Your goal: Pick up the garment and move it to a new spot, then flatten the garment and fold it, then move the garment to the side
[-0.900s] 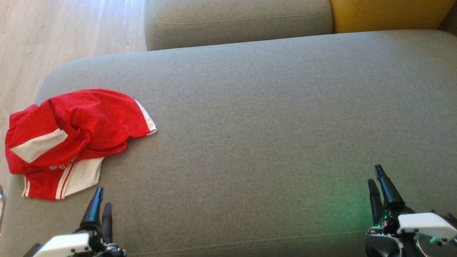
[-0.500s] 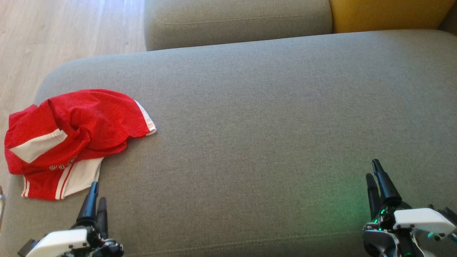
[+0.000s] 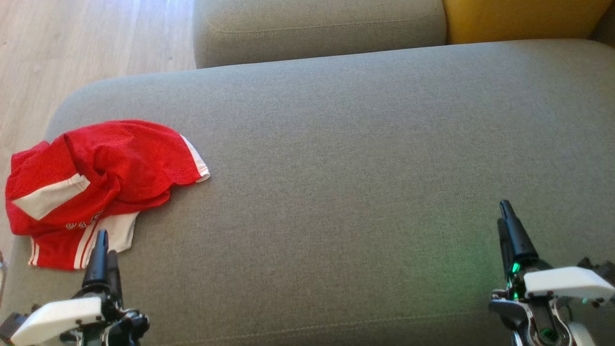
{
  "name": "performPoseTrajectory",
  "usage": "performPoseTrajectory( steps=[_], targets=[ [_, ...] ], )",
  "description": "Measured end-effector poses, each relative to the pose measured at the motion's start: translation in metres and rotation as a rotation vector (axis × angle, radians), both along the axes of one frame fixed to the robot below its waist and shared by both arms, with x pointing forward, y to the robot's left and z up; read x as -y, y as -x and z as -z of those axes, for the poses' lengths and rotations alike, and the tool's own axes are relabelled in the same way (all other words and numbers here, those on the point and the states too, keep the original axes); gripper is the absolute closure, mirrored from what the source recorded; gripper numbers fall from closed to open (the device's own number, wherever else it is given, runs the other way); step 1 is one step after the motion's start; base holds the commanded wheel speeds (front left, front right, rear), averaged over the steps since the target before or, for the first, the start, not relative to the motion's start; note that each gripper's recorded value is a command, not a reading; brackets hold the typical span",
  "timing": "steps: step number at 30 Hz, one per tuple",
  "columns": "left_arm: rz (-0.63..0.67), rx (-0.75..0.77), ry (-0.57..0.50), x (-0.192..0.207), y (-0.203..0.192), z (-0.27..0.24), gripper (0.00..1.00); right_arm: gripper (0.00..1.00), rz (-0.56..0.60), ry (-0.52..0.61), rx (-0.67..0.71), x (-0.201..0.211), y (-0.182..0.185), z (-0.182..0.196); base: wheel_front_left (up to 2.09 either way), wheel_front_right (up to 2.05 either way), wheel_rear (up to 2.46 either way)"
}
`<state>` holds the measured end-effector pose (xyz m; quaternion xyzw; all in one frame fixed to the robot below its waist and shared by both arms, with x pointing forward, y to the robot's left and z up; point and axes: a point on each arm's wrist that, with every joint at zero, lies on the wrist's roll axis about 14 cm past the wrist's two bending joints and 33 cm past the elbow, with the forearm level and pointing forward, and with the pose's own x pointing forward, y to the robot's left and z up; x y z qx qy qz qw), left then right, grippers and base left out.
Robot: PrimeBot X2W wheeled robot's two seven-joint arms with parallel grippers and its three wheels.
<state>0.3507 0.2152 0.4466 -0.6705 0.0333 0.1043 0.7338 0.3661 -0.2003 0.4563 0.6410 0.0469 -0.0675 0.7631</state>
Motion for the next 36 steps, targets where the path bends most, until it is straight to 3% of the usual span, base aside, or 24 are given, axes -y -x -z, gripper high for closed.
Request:
performPoseTrajectory(
  steps=[14,36],
  targets=[
    [-0.002,0.068,-0.187,-0.006,-0.009,-0.034,0.0,0.0,-0.044,0.233,0.099,-0.008,-0.016,-0.034,0.0,0.0,0.0],
    [0.082,0.151,-0.679,0.032,-0.018,-0.088,0.0,0.0,-0.114,0.689,0.298,-0.038,-0.029,-0.094,0.0,0.0,0.0]
  ],
)
